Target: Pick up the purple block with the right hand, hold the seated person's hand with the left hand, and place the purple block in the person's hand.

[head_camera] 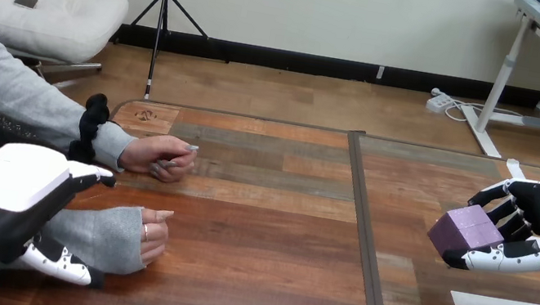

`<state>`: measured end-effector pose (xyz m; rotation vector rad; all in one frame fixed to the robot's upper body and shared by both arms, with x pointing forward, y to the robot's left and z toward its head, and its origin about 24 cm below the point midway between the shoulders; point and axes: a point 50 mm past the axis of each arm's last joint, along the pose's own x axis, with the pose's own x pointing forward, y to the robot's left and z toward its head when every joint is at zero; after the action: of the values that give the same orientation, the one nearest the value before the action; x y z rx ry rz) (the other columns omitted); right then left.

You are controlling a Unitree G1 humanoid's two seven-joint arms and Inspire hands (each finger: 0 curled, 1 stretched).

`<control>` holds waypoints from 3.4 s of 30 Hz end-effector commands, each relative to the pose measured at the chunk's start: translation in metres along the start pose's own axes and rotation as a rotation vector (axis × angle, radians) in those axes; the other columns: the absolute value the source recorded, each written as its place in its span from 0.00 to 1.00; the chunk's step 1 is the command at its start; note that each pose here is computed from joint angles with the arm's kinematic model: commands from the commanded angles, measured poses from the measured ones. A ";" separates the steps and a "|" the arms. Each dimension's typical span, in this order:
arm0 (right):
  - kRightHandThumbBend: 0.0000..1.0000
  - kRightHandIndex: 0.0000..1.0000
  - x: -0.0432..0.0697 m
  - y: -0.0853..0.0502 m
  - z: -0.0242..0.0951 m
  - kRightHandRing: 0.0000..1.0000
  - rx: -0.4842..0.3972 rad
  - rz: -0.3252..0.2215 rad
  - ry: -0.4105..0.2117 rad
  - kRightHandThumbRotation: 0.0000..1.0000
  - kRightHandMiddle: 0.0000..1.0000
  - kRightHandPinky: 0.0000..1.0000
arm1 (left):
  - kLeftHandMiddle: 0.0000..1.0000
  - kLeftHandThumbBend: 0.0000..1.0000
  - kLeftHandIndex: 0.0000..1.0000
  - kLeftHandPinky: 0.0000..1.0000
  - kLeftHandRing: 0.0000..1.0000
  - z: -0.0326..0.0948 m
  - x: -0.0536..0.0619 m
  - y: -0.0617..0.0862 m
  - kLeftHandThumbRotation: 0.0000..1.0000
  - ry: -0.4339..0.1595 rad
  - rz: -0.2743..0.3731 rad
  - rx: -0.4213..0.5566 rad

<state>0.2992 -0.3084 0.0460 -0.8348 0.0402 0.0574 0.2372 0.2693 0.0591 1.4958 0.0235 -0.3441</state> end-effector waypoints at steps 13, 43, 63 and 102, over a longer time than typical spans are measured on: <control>0.83 0.44 0.012 -0.025 0.023 0.36 -0.011 -0.094 -0.110 0.00 0.40 0.33 | 0.83 1.00 0.82 0.75 0.80 -0.005 0.016 0.017 0.43 0.018 0.031 0.080; 0.83 0.43 0.012 -0.027 0.024 0.37 0.001 -0.100 -0.121 0.00 0.41 0.35 | 0.78 1.00 0.78 0.73 0.77 -0.004 0.023 0.008 0.36 0.048 -0.015 0.123; 0.83 0.43 0.012 -0.028 0.025 0.34 0.002 -0.104 -0.125 0.00 0.39 0.31 | 0.78 1.00 0.78 0.74 0.77 -0.004 0.027 0.006 0.38 0.076 -0.049 0.142; 0.84 0.43 0.013 -0.029 0.027 0.37 0.009 -0.104 -0.135 0.00 0.41 0.34 | 0.53 0.93 0.57 0.37 0.49 -0.005 0.045 -0.005 0.01 0.300 -0.010 0.143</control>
<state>0.2996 -0.3080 0.0494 -0.8207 0.0123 0.0526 0.2687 0.2647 0.0368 1.6573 0.2533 -0.1711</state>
